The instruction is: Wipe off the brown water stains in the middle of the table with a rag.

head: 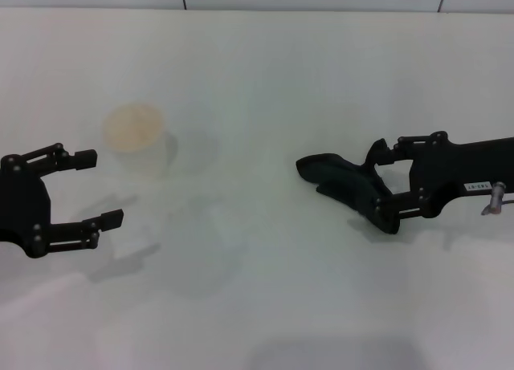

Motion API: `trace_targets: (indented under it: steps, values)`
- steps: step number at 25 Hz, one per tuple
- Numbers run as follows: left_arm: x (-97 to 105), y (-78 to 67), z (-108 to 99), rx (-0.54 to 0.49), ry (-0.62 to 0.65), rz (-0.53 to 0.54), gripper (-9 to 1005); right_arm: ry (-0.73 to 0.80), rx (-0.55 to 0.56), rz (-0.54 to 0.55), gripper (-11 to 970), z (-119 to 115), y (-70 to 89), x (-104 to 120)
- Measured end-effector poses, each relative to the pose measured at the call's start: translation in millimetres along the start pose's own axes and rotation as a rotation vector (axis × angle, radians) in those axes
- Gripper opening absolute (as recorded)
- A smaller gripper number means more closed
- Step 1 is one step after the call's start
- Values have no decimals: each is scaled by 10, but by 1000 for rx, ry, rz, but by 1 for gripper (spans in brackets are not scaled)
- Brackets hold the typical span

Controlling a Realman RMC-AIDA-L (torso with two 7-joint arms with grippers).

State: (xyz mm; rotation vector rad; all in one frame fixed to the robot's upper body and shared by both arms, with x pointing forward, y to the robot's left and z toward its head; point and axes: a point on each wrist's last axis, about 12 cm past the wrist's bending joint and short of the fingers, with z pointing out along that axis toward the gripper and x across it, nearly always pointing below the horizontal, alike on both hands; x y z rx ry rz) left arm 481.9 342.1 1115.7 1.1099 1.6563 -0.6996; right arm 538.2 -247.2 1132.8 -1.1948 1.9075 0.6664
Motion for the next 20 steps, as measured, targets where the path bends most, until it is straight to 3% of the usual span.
trace_targets:
  steps: [20]
  values:
    - [-9,11,7,-3,-4,11,872,4,-5,12,795,21,12,34]
